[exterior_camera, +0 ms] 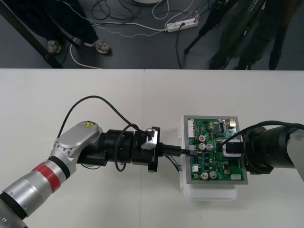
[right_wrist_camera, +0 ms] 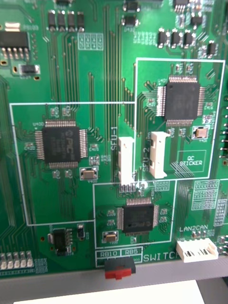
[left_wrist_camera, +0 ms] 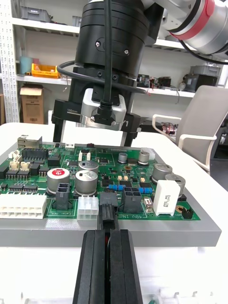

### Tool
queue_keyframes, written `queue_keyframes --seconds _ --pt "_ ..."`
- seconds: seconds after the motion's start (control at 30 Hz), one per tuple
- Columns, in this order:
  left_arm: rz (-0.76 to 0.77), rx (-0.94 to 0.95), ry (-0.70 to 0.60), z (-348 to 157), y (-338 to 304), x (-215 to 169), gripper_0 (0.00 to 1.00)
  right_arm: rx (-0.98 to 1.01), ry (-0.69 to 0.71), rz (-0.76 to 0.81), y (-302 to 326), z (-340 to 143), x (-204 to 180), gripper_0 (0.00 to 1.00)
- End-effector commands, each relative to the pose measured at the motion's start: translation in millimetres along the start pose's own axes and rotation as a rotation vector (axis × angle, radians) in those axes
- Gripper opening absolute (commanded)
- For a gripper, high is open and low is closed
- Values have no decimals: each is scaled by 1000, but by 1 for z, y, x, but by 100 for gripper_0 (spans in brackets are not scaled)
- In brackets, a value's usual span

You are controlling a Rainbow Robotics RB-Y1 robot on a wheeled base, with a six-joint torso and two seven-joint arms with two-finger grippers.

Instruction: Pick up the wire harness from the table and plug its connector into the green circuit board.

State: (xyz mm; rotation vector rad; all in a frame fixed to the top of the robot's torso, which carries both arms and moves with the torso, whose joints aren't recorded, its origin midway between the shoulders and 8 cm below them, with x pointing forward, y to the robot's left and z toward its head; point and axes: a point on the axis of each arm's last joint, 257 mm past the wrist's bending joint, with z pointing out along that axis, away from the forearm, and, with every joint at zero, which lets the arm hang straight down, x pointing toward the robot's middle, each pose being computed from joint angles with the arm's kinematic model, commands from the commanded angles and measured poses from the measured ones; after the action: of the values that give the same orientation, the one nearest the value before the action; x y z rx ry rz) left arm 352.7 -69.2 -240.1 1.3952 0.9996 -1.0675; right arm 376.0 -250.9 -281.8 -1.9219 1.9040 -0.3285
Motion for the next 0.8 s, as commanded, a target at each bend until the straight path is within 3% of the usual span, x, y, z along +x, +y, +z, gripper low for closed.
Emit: queue_keyframes --seconds 0.03,0.8 --pt "111 24 -31 38 -6 -24 0 7 -33 24 2 -3 -17 100" --pt "107 22 -31 33 -15 -20 0 6 -38 35 2 -3 -18 100"
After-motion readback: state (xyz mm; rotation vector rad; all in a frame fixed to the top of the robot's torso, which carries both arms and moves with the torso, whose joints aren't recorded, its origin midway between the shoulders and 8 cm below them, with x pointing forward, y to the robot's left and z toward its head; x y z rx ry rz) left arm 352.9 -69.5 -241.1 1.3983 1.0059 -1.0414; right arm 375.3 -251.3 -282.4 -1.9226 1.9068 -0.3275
